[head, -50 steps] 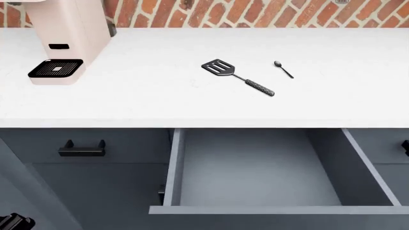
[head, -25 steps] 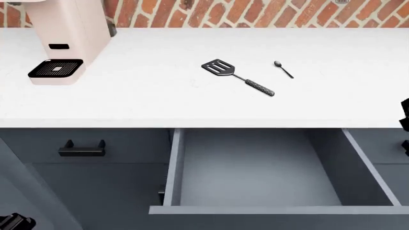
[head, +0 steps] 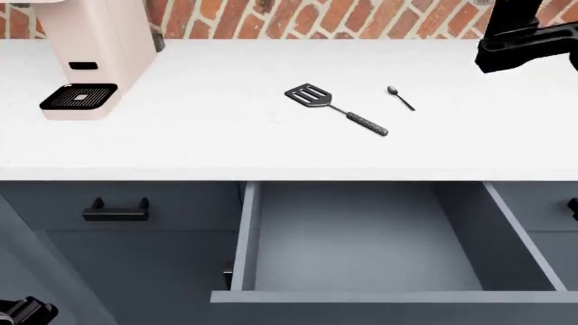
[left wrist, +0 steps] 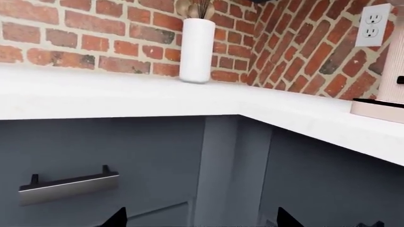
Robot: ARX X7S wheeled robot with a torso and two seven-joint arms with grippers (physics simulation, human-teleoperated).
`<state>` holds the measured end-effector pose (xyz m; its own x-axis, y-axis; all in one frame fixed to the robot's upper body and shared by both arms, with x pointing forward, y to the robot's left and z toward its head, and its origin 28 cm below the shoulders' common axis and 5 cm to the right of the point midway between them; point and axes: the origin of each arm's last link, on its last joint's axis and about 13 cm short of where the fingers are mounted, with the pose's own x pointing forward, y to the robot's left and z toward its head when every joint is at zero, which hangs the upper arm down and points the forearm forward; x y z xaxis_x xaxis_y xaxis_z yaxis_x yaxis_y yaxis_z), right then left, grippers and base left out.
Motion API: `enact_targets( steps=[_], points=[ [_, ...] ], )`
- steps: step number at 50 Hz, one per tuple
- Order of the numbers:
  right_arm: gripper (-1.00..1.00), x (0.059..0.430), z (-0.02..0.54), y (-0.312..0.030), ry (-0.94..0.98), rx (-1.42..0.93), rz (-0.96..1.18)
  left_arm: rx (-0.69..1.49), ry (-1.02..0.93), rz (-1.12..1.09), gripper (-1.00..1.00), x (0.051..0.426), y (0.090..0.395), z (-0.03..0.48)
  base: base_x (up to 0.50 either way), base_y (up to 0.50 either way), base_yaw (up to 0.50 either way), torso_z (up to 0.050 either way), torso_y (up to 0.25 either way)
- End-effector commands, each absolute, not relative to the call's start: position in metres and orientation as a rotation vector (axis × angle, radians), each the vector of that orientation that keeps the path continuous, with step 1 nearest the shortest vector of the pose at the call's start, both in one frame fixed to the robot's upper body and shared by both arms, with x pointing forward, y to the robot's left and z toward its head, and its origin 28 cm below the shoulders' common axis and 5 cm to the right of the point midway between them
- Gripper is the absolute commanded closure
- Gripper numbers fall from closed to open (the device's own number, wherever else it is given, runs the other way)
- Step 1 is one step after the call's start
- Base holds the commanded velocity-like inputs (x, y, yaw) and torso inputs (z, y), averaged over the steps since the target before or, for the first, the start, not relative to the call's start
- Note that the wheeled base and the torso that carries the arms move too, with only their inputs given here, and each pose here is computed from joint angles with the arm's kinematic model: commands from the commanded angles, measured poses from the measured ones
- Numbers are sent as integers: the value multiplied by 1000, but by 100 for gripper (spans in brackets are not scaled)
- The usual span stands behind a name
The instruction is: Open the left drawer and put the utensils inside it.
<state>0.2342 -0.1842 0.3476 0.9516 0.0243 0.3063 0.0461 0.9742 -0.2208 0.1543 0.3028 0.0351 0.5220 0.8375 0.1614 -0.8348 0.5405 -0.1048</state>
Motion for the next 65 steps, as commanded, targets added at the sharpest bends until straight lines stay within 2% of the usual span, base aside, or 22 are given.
enact_targets(
  steps=[1, 11, 17, 32, 51, 65],
  points=[
    [-100, 303, 385, -152, -138, -128, 170, -12, -195, 989, -100, 157, 301, 34, 0, 0, 0, 0, 0],
    [-100, 356, 381, -141, -7, -131, 206, -18, -185, 977, -100, 160, 301, 33, 0, 0, 0, 0, 0],
    [-100, 374, 383, -130, 56, -143, 243, -17, -190, 973, -100, 159, 301, 37, 0, 0, 0, 0, 0],
    [-100, 387, 364, -119, 111, -166, 336, -15, -191, 957, -100, 159, 301, 37, 0, 0, 0, 0, 0],
    [-100, 391, 353, -116, 133, -201, 338, -16, -189, 954, -100, 159, 301, 36, 62, -51, 0, 0, 1],
    [-100, 424, 324, -104, 303, -299, 360, -2, -170, 956, -100, 163, 301, 31, 0, 0, 0, 0, 0]
  ],
)
